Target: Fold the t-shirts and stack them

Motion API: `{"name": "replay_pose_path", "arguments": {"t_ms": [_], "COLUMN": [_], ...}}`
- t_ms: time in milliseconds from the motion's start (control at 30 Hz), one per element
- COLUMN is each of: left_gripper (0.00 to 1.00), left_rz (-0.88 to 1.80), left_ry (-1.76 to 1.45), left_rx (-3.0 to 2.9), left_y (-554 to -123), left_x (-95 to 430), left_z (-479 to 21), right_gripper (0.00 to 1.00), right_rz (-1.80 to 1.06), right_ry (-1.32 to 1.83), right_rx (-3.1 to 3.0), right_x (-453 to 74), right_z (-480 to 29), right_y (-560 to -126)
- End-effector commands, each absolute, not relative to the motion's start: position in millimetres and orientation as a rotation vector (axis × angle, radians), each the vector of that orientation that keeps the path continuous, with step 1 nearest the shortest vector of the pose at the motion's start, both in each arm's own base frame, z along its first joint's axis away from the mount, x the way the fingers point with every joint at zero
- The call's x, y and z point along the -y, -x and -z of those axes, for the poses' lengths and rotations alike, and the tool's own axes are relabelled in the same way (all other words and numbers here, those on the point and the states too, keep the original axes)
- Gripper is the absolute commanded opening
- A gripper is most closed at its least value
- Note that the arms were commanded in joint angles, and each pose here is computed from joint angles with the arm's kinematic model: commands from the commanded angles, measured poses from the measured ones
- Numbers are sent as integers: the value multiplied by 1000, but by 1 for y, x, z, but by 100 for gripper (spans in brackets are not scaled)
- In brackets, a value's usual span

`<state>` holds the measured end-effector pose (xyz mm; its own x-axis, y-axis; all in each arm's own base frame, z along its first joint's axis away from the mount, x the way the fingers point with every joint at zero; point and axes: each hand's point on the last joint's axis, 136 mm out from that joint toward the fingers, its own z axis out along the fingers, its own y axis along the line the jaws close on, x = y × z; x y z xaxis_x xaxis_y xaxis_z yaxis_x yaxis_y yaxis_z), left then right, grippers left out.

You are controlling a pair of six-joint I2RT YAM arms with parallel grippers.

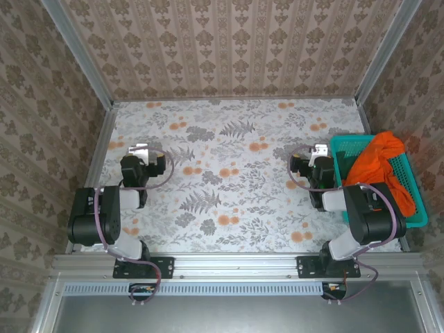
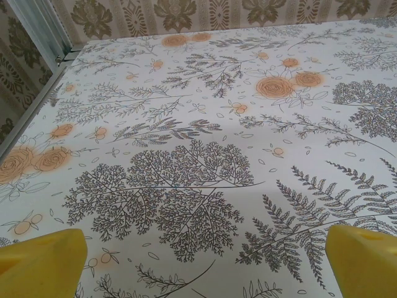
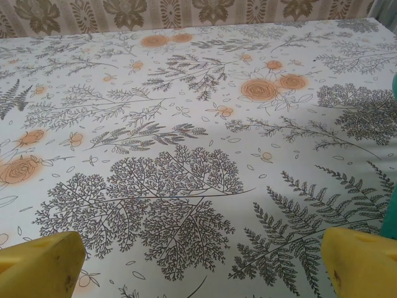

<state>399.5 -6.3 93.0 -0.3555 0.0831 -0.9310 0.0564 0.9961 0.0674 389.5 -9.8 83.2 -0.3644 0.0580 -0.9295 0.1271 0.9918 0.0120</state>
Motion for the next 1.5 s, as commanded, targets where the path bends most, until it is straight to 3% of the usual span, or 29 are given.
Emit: {"name": "replay_pose_path", "arguments": {"t_ms": [0, 900, 1067, 1167, 1333, 1467], "left_gripper": [100, 100, 100, 100, 100, 100], "left_rz": [-35, -60, -135, -92, -8, 198], "left_ry": [-117, -92, -56, -82, 324, 371], "left_rx": [-1934, -1928, -1888, -1760, -1695, -1794], "left_y": [-400, -400, -386, -383, -383, -400], "left_x": [7, 2, -2, 9, -26, -25], "left_z": [-93, -99, -139, -185, -249, -266], "right_gripper": [99, 100, 100, 99, 100, 100], "right_rz": [118, 129, 163, 165, 76, 28], "right_ry": [-162, -172, -223, -410, -542, -652], "right_rx": [-1887, -1868, -1831, -1791, -1784, -1928], "right_x": [21, 23, 30, 48, 51, 61], "right_z": [-100, -113, -167, -205, -255, -257], "right_y": [-395, -394, -380, -360, -337, -338]}}
